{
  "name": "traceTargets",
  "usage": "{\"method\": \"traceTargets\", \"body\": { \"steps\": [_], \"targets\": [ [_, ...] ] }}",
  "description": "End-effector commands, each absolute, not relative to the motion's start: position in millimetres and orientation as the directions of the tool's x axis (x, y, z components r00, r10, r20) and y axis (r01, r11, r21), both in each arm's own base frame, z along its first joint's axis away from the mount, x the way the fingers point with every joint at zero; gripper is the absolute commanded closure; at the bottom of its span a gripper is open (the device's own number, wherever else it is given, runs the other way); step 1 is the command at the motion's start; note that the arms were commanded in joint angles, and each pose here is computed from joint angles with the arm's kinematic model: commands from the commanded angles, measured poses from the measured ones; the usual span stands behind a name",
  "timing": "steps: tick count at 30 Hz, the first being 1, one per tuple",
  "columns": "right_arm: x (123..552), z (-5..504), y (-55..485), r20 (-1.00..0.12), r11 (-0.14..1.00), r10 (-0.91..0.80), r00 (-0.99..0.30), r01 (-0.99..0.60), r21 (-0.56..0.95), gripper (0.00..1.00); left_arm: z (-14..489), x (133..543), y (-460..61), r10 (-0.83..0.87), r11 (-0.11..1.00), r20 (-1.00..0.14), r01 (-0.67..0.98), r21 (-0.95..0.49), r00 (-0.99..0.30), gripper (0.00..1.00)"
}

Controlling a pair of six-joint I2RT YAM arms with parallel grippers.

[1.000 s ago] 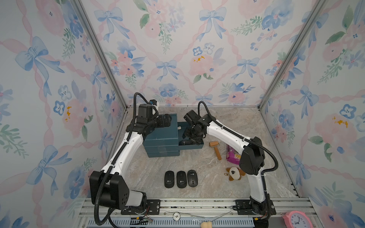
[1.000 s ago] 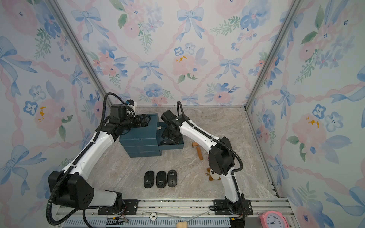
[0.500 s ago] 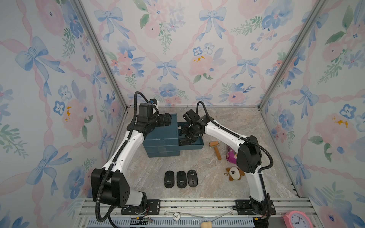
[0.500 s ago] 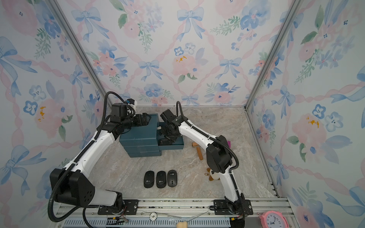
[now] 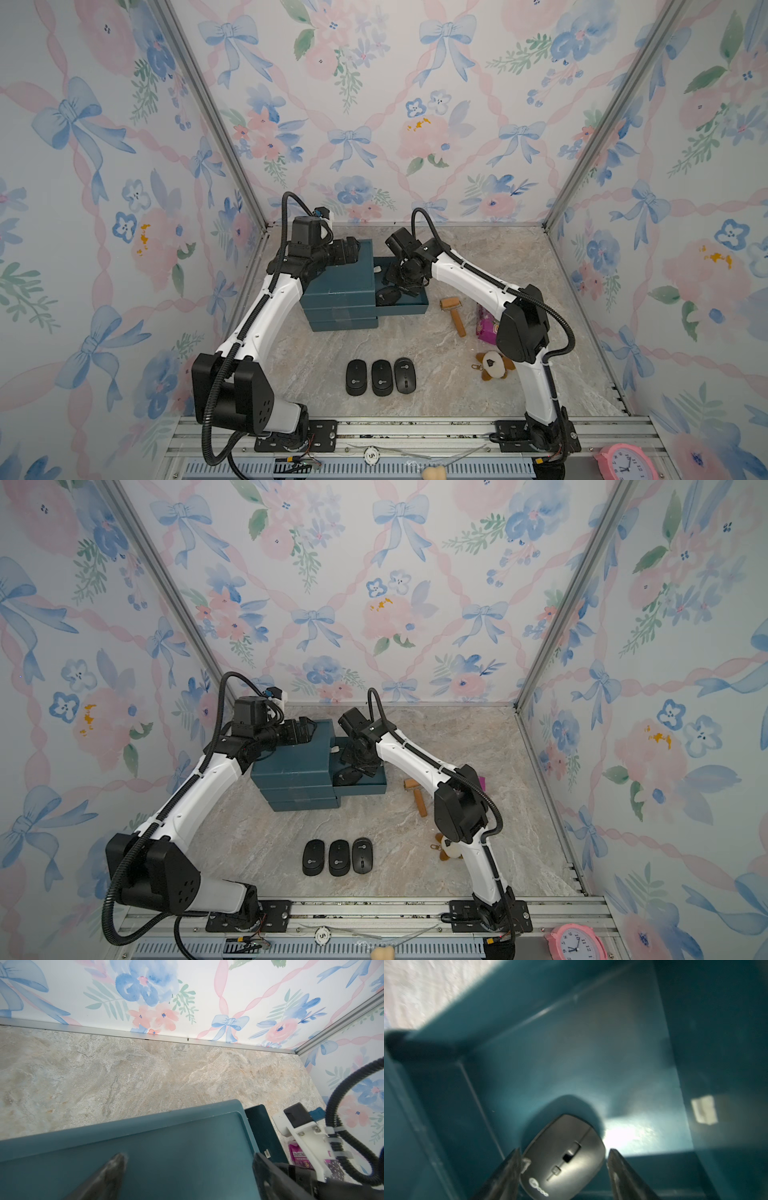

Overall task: Take the mice out of the drawer
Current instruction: Adjust the mouse in the drawer.

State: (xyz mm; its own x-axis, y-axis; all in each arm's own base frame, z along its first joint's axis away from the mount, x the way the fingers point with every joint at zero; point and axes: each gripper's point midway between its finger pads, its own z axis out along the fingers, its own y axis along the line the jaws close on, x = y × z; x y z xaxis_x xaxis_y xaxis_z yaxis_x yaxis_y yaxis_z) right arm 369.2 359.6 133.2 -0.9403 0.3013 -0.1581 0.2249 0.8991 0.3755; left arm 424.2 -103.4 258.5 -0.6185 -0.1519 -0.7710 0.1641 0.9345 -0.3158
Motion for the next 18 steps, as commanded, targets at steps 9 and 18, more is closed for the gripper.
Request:
{"method": "traceTargets", "body": {
  "steps": [9, 18],
  "targets": [
    [353.4, 120.5, 366.3, 0.001, 0.822, 0.403, -0.915, 0.362, 0.439, 0.28, 226.6, 421.0, -100.1, -0.159, 0.938, -0.689, 0.109, -0.328, -0.707, 0.02],
    [382.8, 117.5, 387.3, -0.071, 0.816, 0.408, -0.910, 0.328, 0.477, 0.29, 228.3, 414.2, -95.6, -0.154, 0.945, -0.700, 0.102, -0.310, -0.697, 0.02]
  ]
}}
